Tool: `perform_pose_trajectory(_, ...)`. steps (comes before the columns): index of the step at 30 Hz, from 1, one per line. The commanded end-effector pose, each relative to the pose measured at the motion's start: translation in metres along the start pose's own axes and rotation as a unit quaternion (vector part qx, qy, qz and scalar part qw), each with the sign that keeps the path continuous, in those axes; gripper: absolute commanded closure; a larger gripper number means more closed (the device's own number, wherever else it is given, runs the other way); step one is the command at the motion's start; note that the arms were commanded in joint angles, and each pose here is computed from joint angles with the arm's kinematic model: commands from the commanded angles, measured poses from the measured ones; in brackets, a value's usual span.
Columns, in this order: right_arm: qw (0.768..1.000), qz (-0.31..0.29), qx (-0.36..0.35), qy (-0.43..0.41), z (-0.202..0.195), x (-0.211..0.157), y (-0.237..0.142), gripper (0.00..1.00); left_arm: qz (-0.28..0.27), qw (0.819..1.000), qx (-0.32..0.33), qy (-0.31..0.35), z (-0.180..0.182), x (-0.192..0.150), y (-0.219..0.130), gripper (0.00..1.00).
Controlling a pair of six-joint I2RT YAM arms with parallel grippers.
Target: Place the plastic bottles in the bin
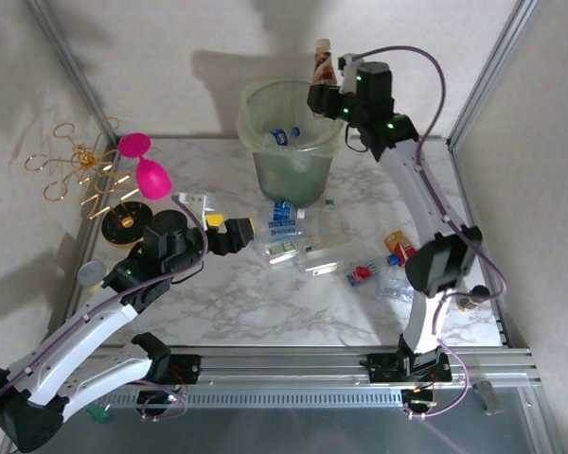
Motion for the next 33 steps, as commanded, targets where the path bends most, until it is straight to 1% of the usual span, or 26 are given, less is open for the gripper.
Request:
perform_pose_trajectory(1, 1.000, 0.023, -0.001, 0.007, 0.003, -0.005, 0.020, 0.47, -0.013, 1.000, -0.001, 0.018, -0.001, 0.001, 0.000, 0.05)
perform_pose_trajectory(5, 0.998, 0.036, 0.029, 0.036, 0.005, -0.015, 0.047, 0.47, -0.016, 1.000, 0.007, 0.021, 0.001, 0.000, 0.001, 0.06)
perform_pose_trajectory(8, 0.993, 0.051, 0.066, 0.079, 0.012, -0.027, 0.062, 0.47, -0.016, 1.000, 0.012, 0.021, 0.003, 0.000, 0.002, 0.05)
perform_pose_trajectory(12, 0.982, 0.063, 0.122, 0.132, 0.027, -0.041, 0.074, 0.46, -0.012, 1.000, 0.012, 0.017, 0.003, -0.002, 0.004, 0.05)
perform_pose_trajectory(15, 0.973, 0.087, 0.151, 0.151, 0.037, -0.055, 0.083, 0.44, -0.014, 1.000, 0.010, 0.017, 0.002, 0.000, 0.004, 0.05)
perform_pose_trajectory(18, 0.970, 0.109, 0.155, 0.154, 0.038, -0.070, 0.089, 0.43, -0.015, 1.000, 0.011, 0.020, 0.002, 0.000, 0.003, 0.05)
perform_pose_trajectory(22, 0.971, 0.123, 0.138, 0.149, 0.032, -0.083, 0.093, 0.42, -0.017, 1.000, 0.011, 0.021, 0.002, 0.000, 0.002, 0.05)
perform_pose_trajectory(24, 0.972, 0.131, 0.131, 0.145, 0.029, -0.088, 0.096, 0.39, -0.017, 1.000, 0.012, 0.021, 0.002, 0.000, 0.002, 0.05)
perform_pose_trajectory(28, 0.975, 0.137, 0.116, 0.133, 0.026, -0.092, 0.099, 0.32, -0.011, 1.000, 0.015, 0.021, 0.003, -0.001, 0.005, 0.05)
perform_pose_trajectory(31, 0.977, 0.130, 0.112, 0.127, 0.026, -0.087, 0.097, 0.28, -0.009, 1.000, 0.016, 0.021, 0.004, -0.002, 0.006, 0.05)
perform_pose_trajectory(33, 0.980, 0.123, 0.105, 0.119, 0.026, -0.082, 0.095, 0.27, -0.009, 1.000, 0.017, 0.020, 0.004, -0.002, 0.006, 0.05)
Point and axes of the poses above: each hand's point on the last joint's axis, 136 mm out from that joint toward the fingers, its own y axis out along the fingers, its own z axis along the line the jaws close on, x = y × z, the point moved 8 cm from there along -y, back along the fingers, and after that the axes turned 2 degrees about y, right-handed, at the moved point
